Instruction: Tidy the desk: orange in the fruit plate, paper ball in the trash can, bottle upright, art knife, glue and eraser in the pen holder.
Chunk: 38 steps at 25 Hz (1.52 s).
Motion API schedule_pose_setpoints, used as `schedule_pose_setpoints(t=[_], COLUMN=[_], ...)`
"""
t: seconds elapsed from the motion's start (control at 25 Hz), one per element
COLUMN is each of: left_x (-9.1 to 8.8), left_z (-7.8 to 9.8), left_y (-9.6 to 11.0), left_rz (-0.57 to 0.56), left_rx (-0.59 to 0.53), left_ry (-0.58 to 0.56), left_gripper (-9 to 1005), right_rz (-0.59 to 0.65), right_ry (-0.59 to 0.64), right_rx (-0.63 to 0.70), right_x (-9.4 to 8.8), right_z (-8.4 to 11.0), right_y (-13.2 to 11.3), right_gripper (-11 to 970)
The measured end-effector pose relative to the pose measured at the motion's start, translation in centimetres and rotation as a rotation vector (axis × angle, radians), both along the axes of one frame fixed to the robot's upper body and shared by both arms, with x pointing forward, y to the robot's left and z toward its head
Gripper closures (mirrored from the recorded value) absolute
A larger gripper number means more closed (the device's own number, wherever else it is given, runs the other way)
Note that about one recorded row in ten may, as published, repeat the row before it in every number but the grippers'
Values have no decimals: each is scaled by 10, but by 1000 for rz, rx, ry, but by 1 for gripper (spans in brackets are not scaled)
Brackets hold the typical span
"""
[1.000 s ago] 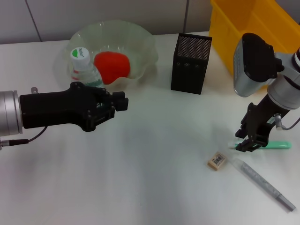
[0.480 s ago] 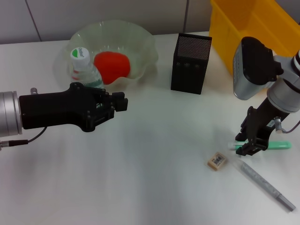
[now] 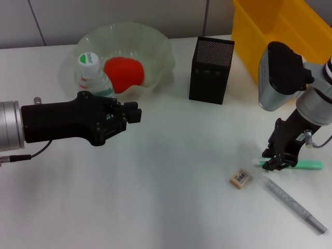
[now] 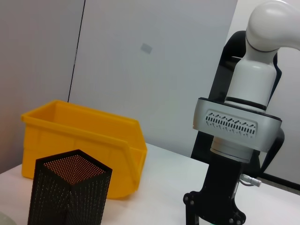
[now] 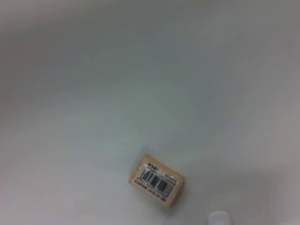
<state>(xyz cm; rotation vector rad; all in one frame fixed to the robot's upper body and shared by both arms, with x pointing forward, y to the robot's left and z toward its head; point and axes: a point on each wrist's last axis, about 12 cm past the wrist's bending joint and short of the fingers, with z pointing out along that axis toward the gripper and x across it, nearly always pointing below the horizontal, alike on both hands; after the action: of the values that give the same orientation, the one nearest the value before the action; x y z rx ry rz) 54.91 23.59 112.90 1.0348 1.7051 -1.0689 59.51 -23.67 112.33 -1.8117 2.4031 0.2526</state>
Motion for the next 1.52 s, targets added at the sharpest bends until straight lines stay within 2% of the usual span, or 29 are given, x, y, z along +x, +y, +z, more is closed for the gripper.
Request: schedule_pose_setpoints(t=[0.4,0.84,1.04,1.52], left_x=[-1,-3,-3,-3], left_z=[-1,-2,-2,-1], left_y=[1,3,3,3], left_rz=[1,8,11,7], left_rx=[0,-10,-13,-13], left_ry=[3,8,8,7], left_gripper=[858,858,858,857], right_rz=[-25,-75,-90,-136], right_ry=[-12,-28,-79,-348], right_rx=[-12,-14,62,340], right_x=[2,-1,-9,-25], right_z=[-1,4,21,79], right_y=[-2,-4,2,0], right_gripper=[755,794,795,793])
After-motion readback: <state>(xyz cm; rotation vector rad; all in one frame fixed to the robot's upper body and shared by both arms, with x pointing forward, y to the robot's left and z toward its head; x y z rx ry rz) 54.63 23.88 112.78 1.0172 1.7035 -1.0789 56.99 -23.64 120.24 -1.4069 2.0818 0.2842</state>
